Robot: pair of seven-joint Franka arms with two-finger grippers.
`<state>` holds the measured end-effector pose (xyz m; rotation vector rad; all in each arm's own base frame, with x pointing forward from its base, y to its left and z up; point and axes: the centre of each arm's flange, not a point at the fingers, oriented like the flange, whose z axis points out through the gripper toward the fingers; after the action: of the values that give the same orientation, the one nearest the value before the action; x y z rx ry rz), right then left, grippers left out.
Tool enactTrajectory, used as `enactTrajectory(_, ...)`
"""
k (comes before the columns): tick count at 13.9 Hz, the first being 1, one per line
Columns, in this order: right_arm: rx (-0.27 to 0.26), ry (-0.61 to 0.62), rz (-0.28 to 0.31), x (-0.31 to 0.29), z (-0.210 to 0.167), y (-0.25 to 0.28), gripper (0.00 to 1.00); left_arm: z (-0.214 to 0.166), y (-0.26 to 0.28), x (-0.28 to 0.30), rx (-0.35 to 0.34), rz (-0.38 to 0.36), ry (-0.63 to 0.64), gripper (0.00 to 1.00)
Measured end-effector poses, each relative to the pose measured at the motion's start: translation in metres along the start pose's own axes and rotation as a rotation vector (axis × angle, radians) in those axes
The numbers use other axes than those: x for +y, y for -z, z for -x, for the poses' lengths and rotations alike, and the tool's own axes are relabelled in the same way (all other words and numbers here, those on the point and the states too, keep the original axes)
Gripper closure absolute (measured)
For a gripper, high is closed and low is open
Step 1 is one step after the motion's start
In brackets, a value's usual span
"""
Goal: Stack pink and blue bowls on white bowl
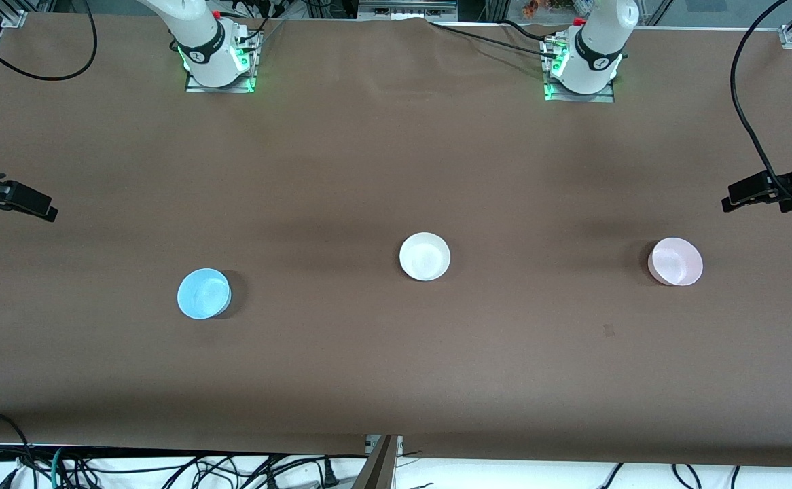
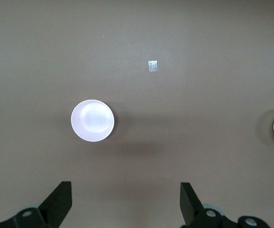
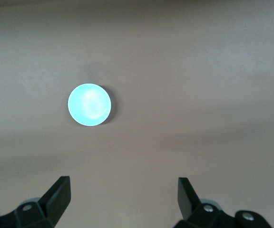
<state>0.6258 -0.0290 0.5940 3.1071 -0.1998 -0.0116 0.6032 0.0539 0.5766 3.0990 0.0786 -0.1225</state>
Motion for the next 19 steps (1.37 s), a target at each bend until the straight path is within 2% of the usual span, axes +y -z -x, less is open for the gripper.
enactTrajectory(4, 0.000, -0.001, 0.000, 0.000, 0.000, 0.000, 0.00, -0.002, -0.007, -0.030, -0.012, 0.003, 0.010, 0.00)
enactTrajectory(8, -0.001, -0.001, 0.000, 0.001, 0.000, 0.000, 0.00, 0.001, -0.027, -0.112, -0.042, 0.023, -0.074, 0.00)
enactTrajectory(11, -0.001, -0.007, 0.001, 0.004, 0.000, 0.000, 0.00, 0.003, -0.052, -0.164, -0.057, 0.095, -0.080, 0.00)
enactTrajectory(14, -0.001, -0.011, 0.001, 0.006, 0.000, 0.000, 0.00, -0.003, -0.094, -0.211, -0.051, 0.152, -0.062, 0.00)
enactTrajectory(19, -0.002, -0.011, 0.001, 0.006, 0.000, 0.000, 0.00, -0.038, -0.210, -0.237, -0.030, 0.142, -0.054, 0.00)
